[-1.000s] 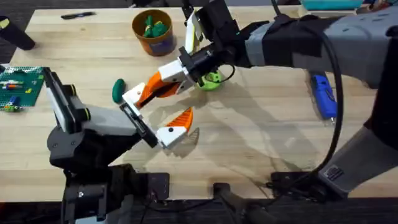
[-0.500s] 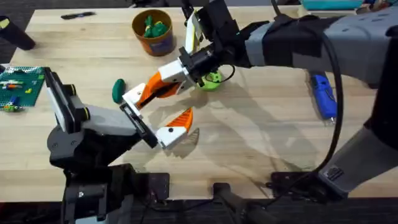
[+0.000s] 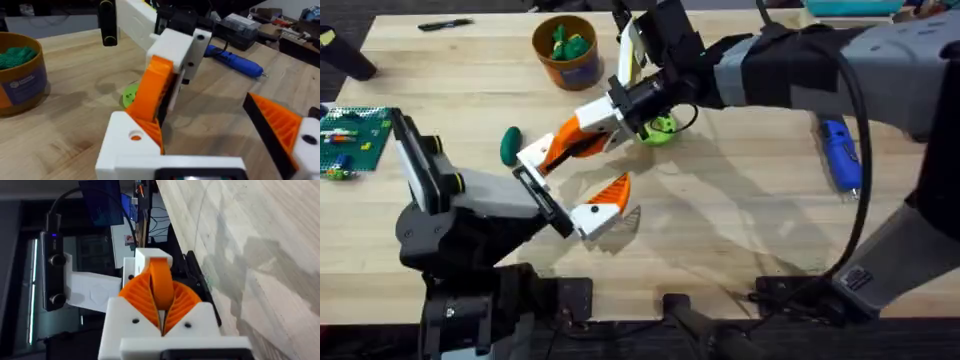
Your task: Pick up the gripper from the table and insert it into the empty holder that is missing its gripper. Then pick up a screw, insert it into the mounting hole, and use the screwdriver to tighten it. Finally, clean up the table by picking up the vegetable and placing it into the bucket.
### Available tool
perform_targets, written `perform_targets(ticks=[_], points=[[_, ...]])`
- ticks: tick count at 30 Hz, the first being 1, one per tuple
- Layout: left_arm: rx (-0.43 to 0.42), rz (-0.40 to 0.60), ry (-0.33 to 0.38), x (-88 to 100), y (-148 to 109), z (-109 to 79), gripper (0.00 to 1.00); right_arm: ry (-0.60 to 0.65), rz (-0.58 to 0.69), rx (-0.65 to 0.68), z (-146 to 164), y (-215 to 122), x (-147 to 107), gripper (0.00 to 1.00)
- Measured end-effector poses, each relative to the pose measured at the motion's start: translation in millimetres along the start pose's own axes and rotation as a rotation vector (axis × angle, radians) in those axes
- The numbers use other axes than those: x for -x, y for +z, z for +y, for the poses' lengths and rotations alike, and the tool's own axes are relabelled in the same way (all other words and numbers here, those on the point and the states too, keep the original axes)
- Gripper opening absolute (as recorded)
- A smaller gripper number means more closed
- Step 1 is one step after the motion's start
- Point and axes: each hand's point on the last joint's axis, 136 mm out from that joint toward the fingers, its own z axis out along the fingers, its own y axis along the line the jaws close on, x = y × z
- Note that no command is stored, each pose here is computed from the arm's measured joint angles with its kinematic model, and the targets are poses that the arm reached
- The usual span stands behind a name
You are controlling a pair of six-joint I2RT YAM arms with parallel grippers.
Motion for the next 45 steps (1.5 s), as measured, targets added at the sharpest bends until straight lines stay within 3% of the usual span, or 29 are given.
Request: perform_targets(ticks=[6, 23, 35, 45], points=[[-0.001, 0.000, 0.002, 0.1, 0.0, -0.1, 0.986, 0.002, -0.002, -0.004, -1.1, 0.1, 0.2, 0.100], [-0.006, -0.001, 0.011, 0.4, 0.2, -1.2, 0.986, 0.003, -0.002, -0.007, -1.9, 1.2, -0.5, 0.214], [-0.028, 0.001, 0.036, 0.0, 0.4, -5.3, 0.986, 0.002, 0.006, -0.008, -4.8, 1.9, -3.8, 0.482], [-0.051, 0.004, 0.051, -0.7, 0.7, -9.4, 0.986, 0.009, 0.024, 0.018, -8.2, -2.0, -5.7, 0.568]])
